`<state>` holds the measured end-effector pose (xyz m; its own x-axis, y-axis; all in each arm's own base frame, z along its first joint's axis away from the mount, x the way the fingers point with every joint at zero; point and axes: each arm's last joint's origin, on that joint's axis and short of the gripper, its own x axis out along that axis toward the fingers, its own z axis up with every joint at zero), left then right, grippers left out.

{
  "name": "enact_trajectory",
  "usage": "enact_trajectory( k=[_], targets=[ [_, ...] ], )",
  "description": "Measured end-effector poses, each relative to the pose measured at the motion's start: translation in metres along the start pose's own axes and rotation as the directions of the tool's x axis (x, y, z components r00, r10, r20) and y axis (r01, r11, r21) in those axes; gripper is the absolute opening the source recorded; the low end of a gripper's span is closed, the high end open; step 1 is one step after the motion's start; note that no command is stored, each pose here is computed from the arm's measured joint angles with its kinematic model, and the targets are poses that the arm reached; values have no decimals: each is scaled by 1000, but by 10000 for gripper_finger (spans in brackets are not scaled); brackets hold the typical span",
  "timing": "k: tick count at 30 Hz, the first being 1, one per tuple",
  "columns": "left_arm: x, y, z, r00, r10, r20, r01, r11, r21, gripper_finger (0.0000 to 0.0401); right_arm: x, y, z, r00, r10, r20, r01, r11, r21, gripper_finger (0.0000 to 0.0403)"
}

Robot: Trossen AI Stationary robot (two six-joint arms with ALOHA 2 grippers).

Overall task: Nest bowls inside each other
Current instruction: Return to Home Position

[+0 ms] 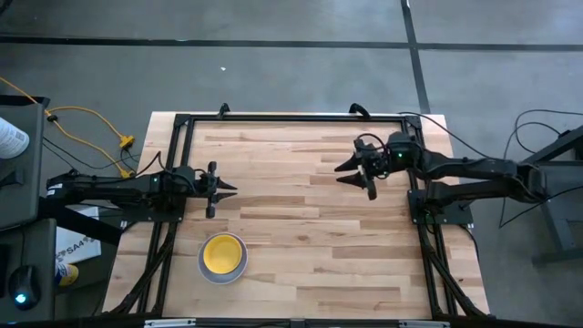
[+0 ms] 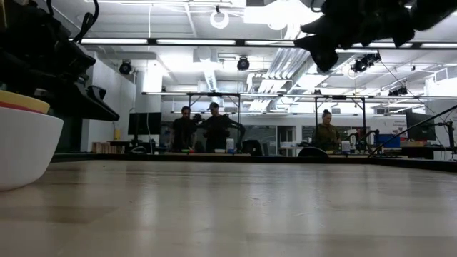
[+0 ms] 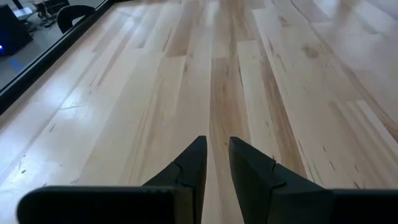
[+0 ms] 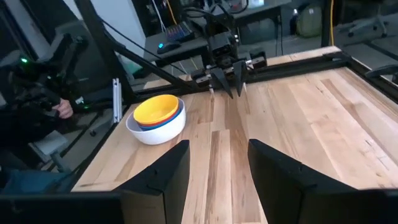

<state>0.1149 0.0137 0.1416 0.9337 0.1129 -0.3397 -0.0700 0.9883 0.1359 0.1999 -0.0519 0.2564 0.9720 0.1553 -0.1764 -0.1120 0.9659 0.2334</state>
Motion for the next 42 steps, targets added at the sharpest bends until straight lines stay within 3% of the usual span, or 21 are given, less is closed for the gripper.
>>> enact_trajectory(
  k=[9,18,32,42],
  targets=[
    [0,0,0,1000,1,5,-1,1000,0,69,-19,0,-50,997,33,76,-37,998,53,156],
    [0,0,1,1000,3,6,-3,1000,-1,69,-34,3,-82,996,25,88,-32,997,70,156],
    [0,0,1,1000,3,8,-3,1000,-1,69,-49,2,-113,987,-116,115,105,989,102,156],
    [0,0,1,1000,3,8,-3,1000,-1,69,-51,-6,-127,939,-343,6,340,934,109,156]
  ],
)
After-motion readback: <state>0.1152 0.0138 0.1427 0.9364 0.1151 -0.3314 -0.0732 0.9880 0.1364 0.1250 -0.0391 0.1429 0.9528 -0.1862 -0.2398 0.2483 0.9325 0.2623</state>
